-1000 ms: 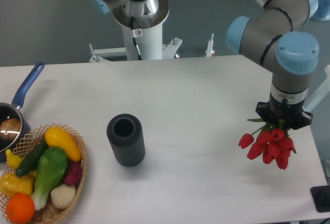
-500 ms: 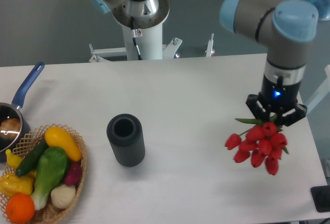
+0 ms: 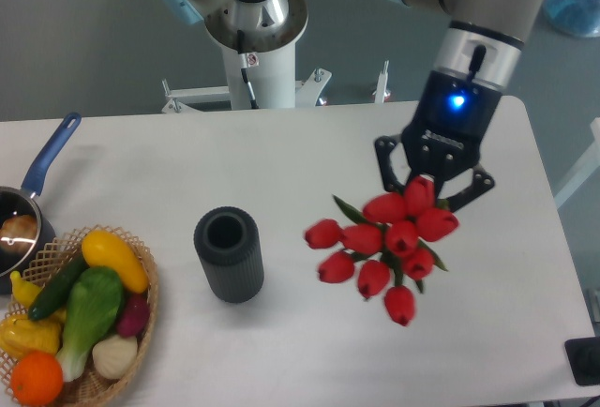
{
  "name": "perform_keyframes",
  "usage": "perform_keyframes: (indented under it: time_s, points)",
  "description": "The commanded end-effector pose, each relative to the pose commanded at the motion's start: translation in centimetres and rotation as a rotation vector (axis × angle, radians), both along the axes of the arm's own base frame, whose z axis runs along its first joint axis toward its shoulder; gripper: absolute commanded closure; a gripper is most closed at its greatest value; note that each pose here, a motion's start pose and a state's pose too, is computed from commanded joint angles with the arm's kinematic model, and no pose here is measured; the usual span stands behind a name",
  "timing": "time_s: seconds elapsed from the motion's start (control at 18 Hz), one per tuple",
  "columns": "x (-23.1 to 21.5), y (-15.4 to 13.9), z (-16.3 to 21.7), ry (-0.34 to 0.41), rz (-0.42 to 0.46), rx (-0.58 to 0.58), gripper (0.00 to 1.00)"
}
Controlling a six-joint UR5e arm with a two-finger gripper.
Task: Insert the flowers into the vase
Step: 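Carry the tulip bunch over the black vase opening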
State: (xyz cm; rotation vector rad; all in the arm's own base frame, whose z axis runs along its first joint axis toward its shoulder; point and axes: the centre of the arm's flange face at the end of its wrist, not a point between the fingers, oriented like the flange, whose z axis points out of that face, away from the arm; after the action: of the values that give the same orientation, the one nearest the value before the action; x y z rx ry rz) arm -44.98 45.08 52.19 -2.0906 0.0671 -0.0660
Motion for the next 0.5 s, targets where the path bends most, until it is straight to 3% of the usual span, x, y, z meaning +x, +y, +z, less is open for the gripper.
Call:
perform_keyframes:
  time_s: [0.17, 0.5]
  points:
    - [3.3, -0.3, 0.7, 0.021, -0.028, 0.032, 1.00]
    - [7.0, -2.2, 0.1, -0.188, -0.195, 0.301, 1.00]
